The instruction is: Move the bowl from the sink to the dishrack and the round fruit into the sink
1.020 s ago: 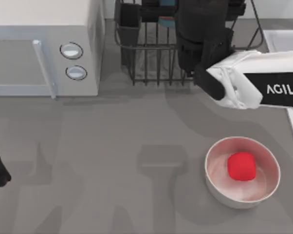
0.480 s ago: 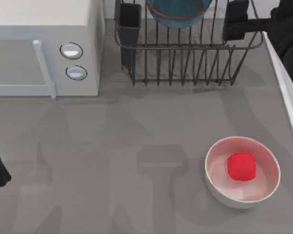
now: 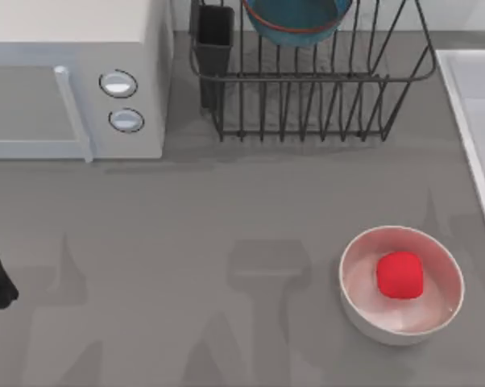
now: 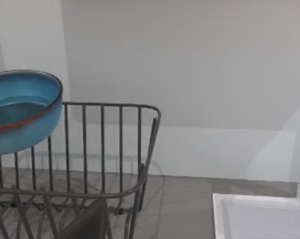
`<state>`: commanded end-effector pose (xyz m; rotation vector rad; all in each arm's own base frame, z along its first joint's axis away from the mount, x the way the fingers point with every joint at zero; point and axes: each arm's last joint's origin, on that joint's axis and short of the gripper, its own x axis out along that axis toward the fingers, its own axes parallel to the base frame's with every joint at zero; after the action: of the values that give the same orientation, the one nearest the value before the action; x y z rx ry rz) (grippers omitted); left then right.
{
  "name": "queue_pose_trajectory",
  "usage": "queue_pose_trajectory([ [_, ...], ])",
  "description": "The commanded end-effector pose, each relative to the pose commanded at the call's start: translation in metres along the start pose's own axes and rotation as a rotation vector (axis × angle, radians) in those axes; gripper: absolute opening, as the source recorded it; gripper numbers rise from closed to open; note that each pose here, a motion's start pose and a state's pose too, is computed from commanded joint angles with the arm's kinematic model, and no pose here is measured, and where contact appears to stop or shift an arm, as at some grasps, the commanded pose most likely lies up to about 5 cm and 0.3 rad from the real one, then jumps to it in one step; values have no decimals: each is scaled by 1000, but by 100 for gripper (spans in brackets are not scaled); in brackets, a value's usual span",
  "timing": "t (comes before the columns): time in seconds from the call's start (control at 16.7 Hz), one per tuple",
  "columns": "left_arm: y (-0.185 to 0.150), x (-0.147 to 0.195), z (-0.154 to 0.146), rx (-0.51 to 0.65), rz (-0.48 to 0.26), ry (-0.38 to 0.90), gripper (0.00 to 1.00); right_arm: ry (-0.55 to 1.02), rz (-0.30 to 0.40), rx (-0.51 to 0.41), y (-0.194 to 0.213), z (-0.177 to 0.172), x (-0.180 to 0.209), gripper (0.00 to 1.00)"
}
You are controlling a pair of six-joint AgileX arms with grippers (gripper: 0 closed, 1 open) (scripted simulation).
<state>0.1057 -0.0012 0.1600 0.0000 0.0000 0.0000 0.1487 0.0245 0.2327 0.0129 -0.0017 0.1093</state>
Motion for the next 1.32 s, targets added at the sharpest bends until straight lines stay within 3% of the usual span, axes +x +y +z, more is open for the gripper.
queue_pose_trajectory([
  [0.18, 0, 0, 0, 0, 0, 0, 100, -7, -35, -4, -12, -35, -29, 100],
  [0.48, 0, 0, 0, 0, 0, 0, 100, 2, -99, -12, -21, -70, -45, 100],
  [1.32, 0, 0, 0, 0, 0, 0, 100, 2, -109, -13, -22, -72, -46, 100],
])
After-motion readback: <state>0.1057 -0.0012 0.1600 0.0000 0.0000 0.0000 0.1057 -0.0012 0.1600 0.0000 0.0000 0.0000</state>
